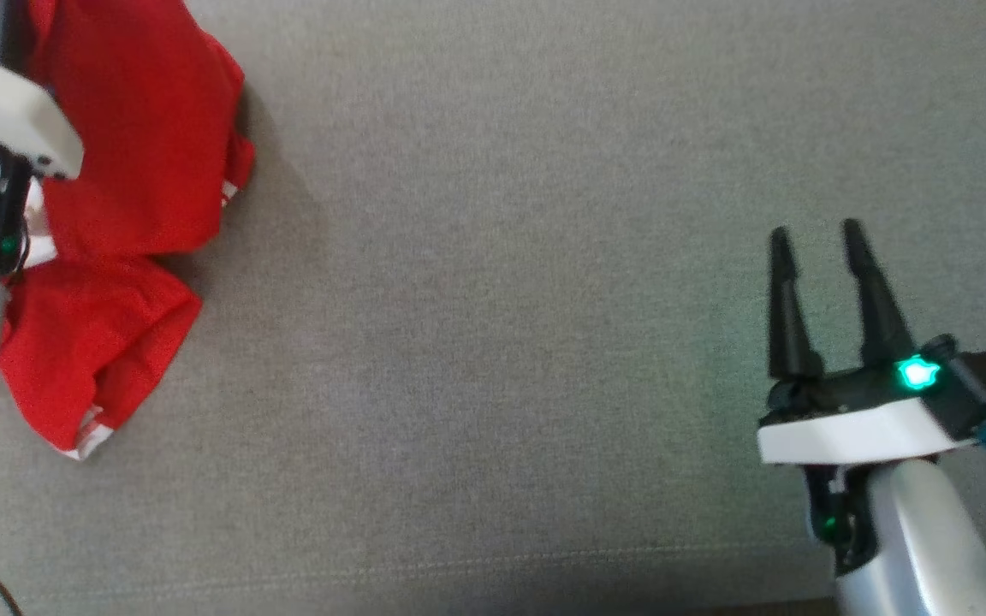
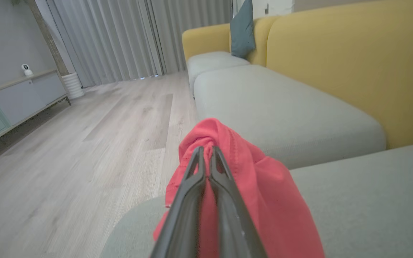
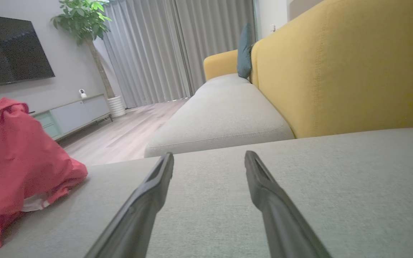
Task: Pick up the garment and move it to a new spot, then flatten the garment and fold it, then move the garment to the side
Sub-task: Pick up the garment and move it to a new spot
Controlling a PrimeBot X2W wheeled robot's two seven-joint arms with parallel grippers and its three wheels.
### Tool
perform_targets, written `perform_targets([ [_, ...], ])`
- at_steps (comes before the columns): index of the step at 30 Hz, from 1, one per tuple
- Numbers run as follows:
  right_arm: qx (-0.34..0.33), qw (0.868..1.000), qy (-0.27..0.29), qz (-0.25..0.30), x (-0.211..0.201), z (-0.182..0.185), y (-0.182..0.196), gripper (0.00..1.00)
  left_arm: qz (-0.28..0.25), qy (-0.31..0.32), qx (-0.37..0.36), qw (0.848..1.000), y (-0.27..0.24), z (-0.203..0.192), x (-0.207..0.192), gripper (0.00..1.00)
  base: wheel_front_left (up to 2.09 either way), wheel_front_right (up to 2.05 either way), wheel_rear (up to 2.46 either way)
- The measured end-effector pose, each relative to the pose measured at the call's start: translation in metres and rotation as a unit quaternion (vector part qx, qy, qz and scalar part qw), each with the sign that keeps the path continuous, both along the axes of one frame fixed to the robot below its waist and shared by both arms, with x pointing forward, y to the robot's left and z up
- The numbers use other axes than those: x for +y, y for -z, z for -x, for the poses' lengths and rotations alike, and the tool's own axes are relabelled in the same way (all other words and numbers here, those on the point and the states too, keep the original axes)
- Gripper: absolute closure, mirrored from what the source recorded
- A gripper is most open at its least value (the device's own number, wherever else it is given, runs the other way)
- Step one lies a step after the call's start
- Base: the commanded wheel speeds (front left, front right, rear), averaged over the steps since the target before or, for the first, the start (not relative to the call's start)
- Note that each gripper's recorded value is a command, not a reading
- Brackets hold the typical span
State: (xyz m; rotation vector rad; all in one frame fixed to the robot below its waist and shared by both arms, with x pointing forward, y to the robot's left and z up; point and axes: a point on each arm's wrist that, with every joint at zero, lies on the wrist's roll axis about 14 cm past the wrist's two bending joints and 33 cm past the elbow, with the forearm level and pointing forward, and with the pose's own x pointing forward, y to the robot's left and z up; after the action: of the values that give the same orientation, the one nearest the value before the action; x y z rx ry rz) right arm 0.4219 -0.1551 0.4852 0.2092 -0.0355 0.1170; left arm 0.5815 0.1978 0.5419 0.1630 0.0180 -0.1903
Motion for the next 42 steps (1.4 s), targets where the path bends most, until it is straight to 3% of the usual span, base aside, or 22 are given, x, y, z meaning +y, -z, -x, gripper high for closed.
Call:
perform_targets([
  [5,-0.01,1.0,-0.021,-0.008,0.015,0.015,-0.01,0.0,0.015,0.021,-0.094,0.995,-0.068,0.008,-0.024,1.0,0.0,0.0,0.0],
  [10,-0.013,1.0,-0.02,-0.014,0.015,0.029,-0.015,0.0,0.04,0.06,-0.18,0.981,-0.13,0.026,-0.061,1.0,0.0,0.0,0.0],
  [17,-0.031,0.999,0.002,-0.012,0.0,0.036,-0.028,0.0,0.08,0.134,-0.228,0.961,-0.173,0.059,-0.13,1.0,0.0,0.0,0.0],
  [23,-0.04,0.999,0.033,-0.012,-0.02,0.044,-0.036,0.0,0.098,0.218,-0.209,0.948,-0.167,0.08,-0.211,1.0,0.0,0.0,0.0],
  [34,-0.044,0.994,0.097,-0.014,-0.06,0.064,-0.041,0.0,0.141,0.344,-0.122,0.92,-0.107,0.119,-0.338,1.0,0.0,0.0,0.0],
  [36,-0.041,0.993,0.106,-0.011,-0.065,0.069,-0.04,0.0,0.149,0.363,-0.108,0.913,-0.096,0.127,-0.356,0.0,0.0,0.0,0.0],
  [42,-0.032,0.991,0.131,-0.008,-0.079,0.077,-0.036,0.0,0.164,0.398,-0.057,0.901,-0.059,0.146,-0.387,0.0,0.0,0.0,0.0],
])
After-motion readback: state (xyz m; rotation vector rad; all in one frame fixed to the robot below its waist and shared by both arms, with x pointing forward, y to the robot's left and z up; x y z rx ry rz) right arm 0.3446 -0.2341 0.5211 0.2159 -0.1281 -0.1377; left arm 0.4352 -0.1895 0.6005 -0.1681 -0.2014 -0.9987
